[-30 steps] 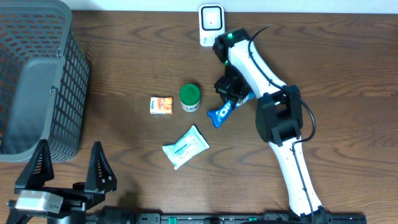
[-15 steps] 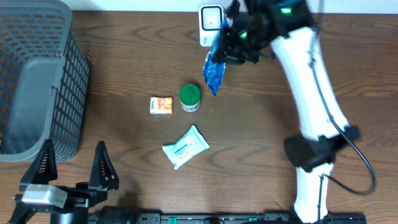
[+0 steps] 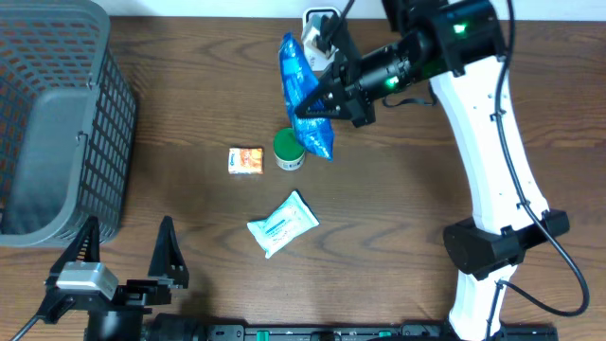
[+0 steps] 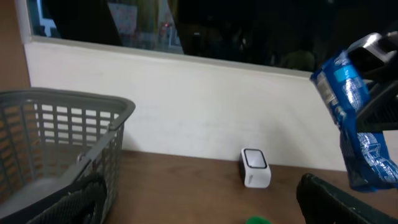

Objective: Scan the item barcode
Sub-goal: 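Lift Oreo pack with right gripper and hold it at the white scanner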

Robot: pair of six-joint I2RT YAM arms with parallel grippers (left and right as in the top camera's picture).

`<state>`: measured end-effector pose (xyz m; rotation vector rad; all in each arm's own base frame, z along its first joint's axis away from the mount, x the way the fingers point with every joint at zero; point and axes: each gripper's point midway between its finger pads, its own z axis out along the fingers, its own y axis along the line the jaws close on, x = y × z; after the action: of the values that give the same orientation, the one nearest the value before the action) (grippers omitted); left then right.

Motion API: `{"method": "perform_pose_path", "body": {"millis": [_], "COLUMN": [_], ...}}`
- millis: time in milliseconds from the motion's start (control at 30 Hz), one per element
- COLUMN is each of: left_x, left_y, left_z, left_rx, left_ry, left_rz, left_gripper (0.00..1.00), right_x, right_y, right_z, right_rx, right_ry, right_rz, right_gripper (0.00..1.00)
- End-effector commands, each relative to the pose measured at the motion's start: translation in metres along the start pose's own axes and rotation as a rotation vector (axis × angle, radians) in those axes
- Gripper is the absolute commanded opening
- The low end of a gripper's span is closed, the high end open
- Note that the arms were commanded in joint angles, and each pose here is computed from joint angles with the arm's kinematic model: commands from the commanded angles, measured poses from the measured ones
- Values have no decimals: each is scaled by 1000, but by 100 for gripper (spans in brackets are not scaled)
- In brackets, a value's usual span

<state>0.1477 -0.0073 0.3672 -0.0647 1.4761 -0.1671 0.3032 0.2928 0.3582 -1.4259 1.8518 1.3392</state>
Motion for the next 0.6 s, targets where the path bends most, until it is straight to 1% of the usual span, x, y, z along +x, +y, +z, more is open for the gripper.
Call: {"method": "perform_pose_path", "body": {"millis": [0, 100, 233, 333, 433, 567], "left_x": [8, 16, 27, 37, 39, 39], "left_y": [3, 4, 6, 7, 8, 8], "left_z": [-2, -2, -3, -4, -5, -5], "left_rx": [-12, -16, -23, -28, -30, -30], "left_ry": [25, 57, 103, 142, 152, 153], "left_rz": [15, 17, 20, 24, 24, 24], "left_gripper": [98, 98, 98, 98, 98, 98], "right_x": [-13, -2, 17, 18, 16, 16], "right_y": [26, 18, 9, 11, 13, 17], "right_z": [8, 16, 35, 43, 48, 52], "right_rx": [-241, -294, -318, -333, -341, -363], "right_ry": [-253, -369, -359, -357, -359, -343], "right_rz": [-363, -404, -389, -423, -456, -398], "right_gripper": [1, 1, 1, 1, 1, 1]}}
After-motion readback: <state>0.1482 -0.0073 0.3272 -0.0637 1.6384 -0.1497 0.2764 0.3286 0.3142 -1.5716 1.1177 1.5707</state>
